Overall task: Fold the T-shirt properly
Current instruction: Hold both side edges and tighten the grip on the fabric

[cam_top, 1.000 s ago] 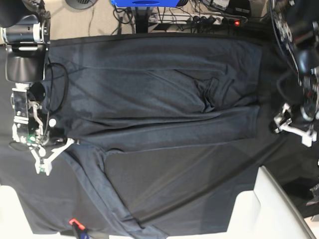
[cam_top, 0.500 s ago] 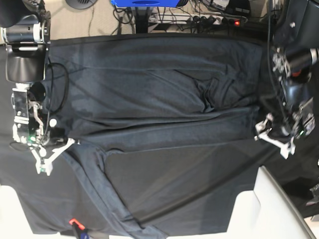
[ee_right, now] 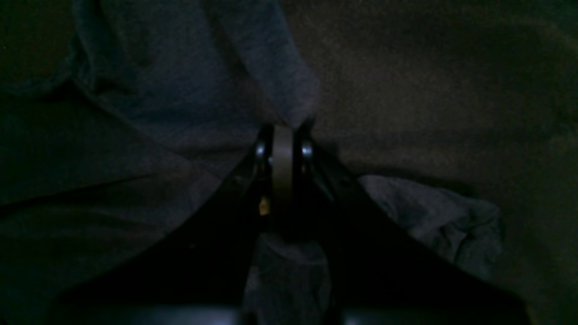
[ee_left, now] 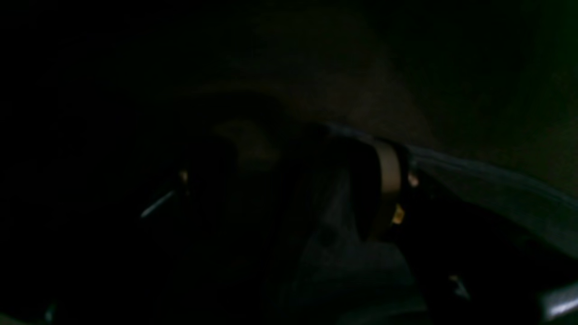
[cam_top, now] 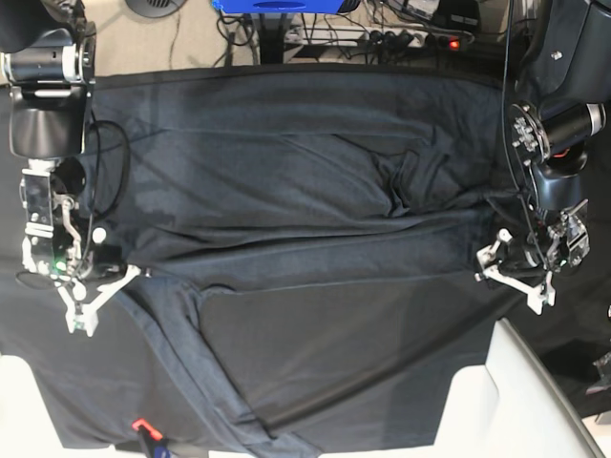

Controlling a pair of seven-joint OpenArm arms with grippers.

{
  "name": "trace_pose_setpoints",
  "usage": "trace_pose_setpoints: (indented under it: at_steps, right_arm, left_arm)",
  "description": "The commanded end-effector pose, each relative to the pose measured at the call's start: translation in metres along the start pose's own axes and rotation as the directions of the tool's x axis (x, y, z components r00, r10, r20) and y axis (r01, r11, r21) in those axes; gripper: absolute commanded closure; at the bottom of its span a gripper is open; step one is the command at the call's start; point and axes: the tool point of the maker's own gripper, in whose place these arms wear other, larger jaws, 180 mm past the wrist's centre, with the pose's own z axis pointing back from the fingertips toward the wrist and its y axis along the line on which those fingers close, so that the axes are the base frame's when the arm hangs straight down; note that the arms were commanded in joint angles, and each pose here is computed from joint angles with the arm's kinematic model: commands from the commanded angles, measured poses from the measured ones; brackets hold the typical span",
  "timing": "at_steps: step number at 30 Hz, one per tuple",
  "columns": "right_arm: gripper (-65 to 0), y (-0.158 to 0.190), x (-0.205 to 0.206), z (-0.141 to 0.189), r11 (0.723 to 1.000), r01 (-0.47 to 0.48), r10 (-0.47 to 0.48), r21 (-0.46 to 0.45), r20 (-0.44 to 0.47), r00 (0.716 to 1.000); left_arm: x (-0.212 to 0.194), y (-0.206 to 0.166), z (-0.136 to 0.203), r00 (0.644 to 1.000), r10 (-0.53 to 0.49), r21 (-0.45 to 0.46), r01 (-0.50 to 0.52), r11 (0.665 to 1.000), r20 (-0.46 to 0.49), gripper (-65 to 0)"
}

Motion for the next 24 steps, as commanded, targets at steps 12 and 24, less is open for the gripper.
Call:
trace_pose_setpoints:
  at_steps: [12,24]
  right_arm:
    - [0.0,-0.006,0.027,0.007,1.000,-0.003,0.004,-0.011,0.070,0.998]
    - [0.0,-0.006,0.029,0.007,1.000,-0.003,0.004,-0.011,0.076,0.997]
  left_arm:
    - [-0.014,-0.030,-0.007,0.999,-0.002,-0.069,-0.001,0.998,-0.047,-29.5]
    - [-0.003,-0.025,-0.008,0.999,-0.027,-0.053,0.029,0.998,0.044,0.0]
